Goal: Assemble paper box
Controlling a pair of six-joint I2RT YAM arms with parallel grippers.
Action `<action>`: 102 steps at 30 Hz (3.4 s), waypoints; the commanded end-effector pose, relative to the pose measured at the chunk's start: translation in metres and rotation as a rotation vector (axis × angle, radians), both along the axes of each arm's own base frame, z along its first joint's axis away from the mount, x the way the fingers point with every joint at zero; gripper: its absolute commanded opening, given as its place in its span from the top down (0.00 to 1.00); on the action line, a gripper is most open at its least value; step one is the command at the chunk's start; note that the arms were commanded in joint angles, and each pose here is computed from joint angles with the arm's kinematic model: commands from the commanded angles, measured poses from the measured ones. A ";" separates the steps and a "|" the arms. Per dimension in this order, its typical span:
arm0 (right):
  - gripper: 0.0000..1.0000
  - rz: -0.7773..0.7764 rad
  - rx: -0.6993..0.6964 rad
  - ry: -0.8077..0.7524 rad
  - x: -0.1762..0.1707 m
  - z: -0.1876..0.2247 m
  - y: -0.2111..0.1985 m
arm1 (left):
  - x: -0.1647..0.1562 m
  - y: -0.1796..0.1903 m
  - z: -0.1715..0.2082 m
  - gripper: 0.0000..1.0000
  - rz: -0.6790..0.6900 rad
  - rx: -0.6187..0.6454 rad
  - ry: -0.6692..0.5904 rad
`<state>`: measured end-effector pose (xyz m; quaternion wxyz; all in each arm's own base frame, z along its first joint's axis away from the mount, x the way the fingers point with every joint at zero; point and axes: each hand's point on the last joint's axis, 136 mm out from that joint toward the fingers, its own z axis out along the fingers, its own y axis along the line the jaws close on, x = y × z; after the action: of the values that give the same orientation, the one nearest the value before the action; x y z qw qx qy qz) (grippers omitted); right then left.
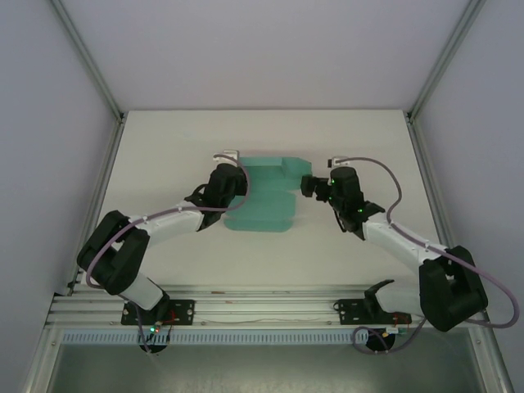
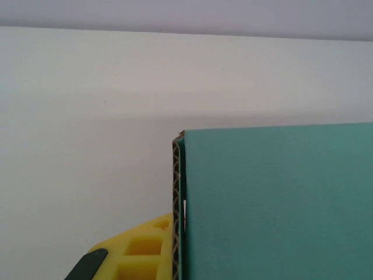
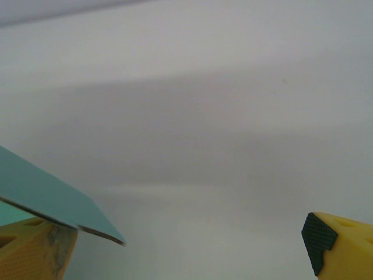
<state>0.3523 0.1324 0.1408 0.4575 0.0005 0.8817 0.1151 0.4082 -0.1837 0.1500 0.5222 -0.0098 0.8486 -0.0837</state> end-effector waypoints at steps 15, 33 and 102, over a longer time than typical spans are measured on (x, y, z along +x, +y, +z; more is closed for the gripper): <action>0.00 0.087 0.015 0.018 0.027 -0.005 0.025 | 0.003 0.000 0.029 1.00 0.007 -0.046 -0.045; 0.00 0.071 0.047 -0.076 0.057 -0.003 0.077 | 0.006 -0.004 0.025 1.00 0.025 -0.102 -0.027; 0.98 -0.055 -0.298 -0.147 0.091 0.025 0.095 | 0.004 0.007 0.004 1.00 0.044 -0.016 0.037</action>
<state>0.4249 0.2631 0.1380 0.4694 -0.1454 0.8690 0.0575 0.4070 -0.1761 0.1344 0.4916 -0.0043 0.8677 -0.0739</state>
